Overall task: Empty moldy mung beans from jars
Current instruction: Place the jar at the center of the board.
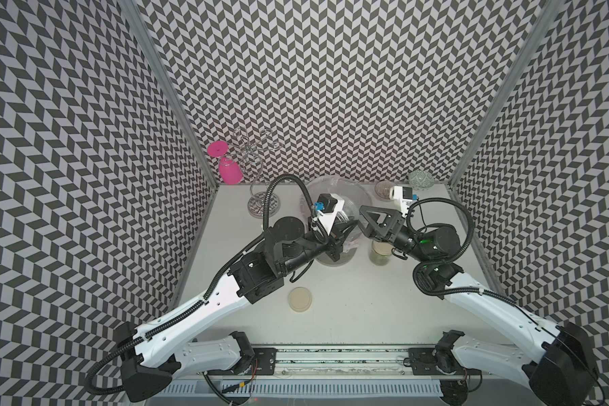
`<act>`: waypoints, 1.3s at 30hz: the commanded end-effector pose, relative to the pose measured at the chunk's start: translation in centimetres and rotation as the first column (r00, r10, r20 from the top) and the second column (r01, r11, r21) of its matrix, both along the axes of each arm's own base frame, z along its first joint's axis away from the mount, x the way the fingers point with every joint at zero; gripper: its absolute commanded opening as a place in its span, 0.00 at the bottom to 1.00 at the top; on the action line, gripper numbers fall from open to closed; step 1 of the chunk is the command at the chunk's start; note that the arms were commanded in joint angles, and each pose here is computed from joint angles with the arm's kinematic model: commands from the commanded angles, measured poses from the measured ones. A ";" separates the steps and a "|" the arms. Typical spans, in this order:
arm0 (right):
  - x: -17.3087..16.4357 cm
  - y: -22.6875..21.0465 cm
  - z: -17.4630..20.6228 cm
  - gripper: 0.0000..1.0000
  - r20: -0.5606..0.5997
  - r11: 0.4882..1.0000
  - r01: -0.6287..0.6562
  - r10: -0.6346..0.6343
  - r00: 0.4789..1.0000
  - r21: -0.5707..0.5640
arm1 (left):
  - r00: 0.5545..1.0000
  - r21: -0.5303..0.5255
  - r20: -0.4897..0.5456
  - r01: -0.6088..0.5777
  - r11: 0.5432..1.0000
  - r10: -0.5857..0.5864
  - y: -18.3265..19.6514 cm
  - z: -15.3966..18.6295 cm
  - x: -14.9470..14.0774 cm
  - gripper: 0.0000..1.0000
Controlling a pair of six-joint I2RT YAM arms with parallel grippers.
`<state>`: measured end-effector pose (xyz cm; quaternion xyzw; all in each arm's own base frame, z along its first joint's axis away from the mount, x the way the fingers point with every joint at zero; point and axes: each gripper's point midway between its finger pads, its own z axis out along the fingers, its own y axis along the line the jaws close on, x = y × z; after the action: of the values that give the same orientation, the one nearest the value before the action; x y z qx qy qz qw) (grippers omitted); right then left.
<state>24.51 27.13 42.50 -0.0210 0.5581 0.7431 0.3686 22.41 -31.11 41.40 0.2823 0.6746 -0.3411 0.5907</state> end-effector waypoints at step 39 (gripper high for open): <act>1.1 -6.8 -4.5 0.99 0.212 0.719 0.314 -0.231 0.949 -0.620 | 0.401 0.473 -0.765 -0.181 0.862 0.504 15.7 -34.7 10.4 0.00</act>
<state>25.81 20.52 38.63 -0.0885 0.7393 0.4621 0.4816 31.94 -15.26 6.36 -0.0016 0.9652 -0.2039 0.1636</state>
